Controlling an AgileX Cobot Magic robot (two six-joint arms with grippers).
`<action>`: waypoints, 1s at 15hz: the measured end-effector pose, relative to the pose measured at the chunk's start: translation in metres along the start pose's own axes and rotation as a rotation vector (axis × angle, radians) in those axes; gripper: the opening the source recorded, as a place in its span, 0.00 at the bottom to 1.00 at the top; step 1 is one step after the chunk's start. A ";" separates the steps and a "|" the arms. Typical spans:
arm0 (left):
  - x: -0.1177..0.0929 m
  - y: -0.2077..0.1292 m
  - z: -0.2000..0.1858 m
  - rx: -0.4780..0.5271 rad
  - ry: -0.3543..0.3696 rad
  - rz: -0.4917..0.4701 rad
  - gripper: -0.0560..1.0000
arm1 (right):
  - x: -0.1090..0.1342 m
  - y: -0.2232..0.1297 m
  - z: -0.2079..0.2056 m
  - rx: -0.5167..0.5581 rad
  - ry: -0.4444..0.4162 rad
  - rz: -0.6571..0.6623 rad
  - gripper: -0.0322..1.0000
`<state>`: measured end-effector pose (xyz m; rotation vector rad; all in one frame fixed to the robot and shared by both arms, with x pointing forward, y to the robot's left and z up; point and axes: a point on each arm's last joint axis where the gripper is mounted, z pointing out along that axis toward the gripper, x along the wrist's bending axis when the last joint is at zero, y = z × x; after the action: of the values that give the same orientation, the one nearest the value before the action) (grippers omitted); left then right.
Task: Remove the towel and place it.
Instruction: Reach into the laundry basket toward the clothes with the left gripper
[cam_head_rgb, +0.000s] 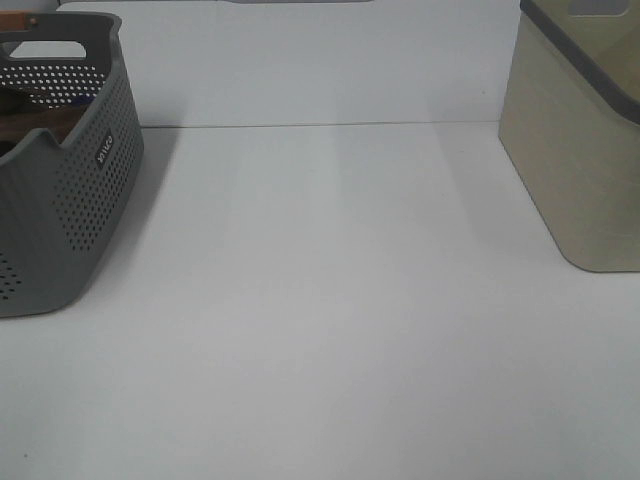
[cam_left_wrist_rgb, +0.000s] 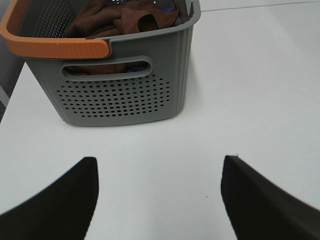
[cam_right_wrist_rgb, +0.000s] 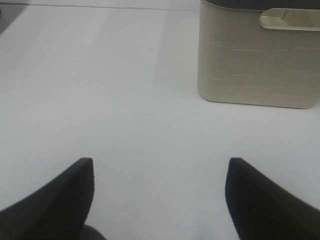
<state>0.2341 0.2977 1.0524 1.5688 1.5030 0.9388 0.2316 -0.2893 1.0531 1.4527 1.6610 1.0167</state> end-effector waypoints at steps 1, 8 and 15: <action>0.000 0.000 0.000 0.000 0.000 0.000 0.68 | 0.000 0.000 0.000 0.000 0.000 0.000 0.71; 0.000 0.000 0.000 0.000 0.000 0.000 0.68 | 0.000 0.000 0.000 0.000 0.000 0.000 0.71; 0.000 0.000 0.000 0.000 0.000 0.000 0.68 | 0.000 0.000 0.000 0.000 0.000 0.000 0.71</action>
<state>0.2341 0.2977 1.0524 1.5688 1.5030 0.9388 0.2316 -0.2893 1.0531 1.4527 1.6610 1.0167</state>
